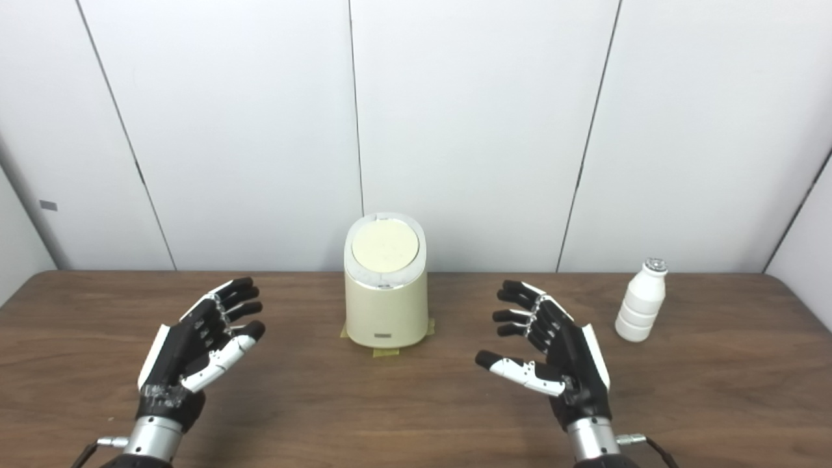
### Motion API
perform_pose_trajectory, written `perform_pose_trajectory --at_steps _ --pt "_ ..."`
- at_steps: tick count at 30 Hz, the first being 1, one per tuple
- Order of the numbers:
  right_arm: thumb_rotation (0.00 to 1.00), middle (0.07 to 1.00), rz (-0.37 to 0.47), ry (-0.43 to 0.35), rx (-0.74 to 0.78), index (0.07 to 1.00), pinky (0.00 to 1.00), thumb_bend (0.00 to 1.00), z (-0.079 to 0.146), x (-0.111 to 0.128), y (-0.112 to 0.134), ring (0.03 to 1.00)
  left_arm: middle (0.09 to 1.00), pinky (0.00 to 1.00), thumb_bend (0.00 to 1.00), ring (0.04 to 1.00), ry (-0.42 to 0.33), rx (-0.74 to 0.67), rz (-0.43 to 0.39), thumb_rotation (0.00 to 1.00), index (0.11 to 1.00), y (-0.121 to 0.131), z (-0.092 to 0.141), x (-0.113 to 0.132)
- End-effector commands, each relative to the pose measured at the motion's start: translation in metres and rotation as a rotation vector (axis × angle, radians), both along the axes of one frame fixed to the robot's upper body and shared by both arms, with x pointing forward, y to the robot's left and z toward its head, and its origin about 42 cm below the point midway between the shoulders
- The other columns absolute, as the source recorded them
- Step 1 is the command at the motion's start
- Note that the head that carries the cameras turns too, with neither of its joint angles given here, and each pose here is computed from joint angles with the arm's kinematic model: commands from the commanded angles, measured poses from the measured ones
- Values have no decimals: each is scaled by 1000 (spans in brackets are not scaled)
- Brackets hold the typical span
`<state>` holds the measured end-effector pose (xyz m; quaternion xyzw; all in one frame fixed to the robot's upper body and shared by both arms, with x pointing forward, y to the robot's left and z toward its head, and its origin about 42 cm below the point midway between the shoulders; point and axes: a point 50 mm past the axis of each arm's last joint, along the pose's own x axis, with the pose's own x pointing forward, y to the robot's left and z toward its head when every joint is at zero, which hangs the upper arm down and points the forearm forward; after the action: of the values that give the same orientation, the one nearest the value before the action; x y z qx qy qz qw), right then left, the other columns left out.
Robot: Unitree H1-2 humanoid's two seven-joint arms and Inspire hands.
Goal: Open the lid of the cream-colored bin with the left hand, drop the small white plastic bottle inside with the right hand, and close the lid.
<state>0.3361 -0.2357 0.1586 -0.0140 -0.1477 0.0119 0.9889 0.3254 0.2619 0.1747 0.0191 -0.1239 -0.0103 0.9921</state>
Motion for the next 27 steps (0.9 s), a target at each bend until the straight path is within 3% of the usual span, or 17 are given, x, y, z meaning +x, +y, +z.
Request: perform_pose_trajectory --at_steps 1,16,18,21,24,27 --pt "134 750 8 -81 -2 729 603 771 22 5 3 664 809 624 704 782 -90 -6 -7 259 809 -3 18 8" --pt "143 751 7 -77 6 723 614 784 18 8 3 663 813 642 722 793 -90 -12 -7 292 811 -3 18 9" --pt "139 754 4 -82 0 725 605 771 18 8 3 660 824 647 738 813 -109 37 12 320 820 -6 21 7" --pt "121 753 3 -84 14 722 599 763 18 9 3 655 842 738 770 846 -126 100 42 375 837 -9 26 6" --pt "165 755 3 -85 18 722 602 791 19 11 2 666 893 866 807 902 -130 111 47 418 886 -13 32 9" --pt "161 753 8 -91 20 722 600 789 21 12 1 665 931 910 826 943 -138 64 25 389 924 -20 40 19"
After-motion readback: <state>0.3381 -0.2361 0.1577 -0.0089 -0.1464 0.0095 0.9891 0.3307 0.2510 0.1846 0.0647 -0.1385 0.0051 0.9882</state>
